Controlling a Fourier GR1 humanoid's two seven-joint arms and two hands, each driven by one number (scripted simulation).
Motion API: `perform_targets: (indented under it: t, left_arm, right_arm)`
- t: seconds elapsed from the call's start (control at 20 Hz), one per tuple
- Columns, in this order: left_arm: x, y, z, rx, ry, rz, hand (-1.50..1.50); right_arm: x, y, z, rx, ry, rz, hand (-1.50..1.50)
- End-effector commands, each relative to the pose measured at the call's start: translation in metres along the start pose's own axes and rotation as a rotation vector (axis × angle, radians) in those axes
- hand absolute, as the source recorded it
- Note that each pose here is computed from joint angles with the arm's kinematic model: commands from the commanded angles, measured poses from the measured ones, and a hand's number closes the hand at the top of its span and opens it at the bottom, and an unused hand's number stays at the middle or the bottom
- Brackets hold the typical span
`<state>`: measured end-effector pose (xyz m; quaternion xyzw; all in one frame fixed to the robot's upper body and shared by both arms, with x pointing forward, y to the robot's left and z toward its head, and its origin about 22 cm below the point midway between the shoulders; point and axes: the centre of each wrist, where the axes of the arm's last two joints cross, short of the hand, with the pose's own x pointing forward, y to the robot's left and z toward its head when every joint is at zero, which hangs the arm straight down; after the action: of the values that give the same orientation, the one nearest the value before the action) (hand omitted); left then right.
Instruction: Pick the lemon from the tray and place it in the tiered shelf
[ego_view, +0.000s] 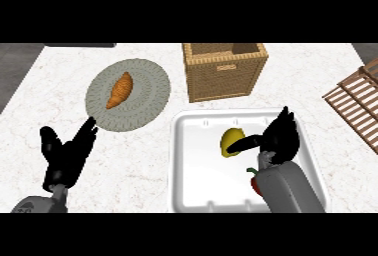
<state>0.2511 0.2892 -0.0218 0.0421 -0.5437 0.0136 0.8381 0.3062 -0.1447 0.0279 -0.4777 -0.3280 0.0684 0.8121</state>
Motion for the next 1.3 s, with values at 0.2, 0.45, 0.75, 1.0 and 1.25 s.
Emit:
perform_targets:
  t: [0.2, 0.45, 0.75, 1.0, 1.25]
  left_arm:
    - [-0.006, -0.008, -0.001, 0.000, 0.035, -0.005, 0.00]
    - [-0.012, -0.001, -0.006, 0.008, 0.031, 0.016, 0.00]
    - [-0.017, 0.014, 0.006, 0.005, 0.042, 0.008, 0.00]
    - [-0.020, 0.012, 0.010, 0.026, 0.056, 0.012, 0.00]
    - [-0.004, 0.018, -0.001, 0.010, 0.041, 0.017, 0.00]
  right_arm:
    - [0.016, 0.034, 0.016, 0.133, 0.113, 0.121, 1.50]
    - [0.003, 0.045, 0.013, 0.108, 0.050, 0.039, 1.50]
    - [0.040, 0.014, -0.004, 0.055, -0.020, 0.004, 1.50]
    - [0.011, -0.044, -0.065, -0.009, -0.067, -0.051, 1.50]
    - [0.066, -0.088, -0.033, -0.219, -0.148, -0.128, 1.50]
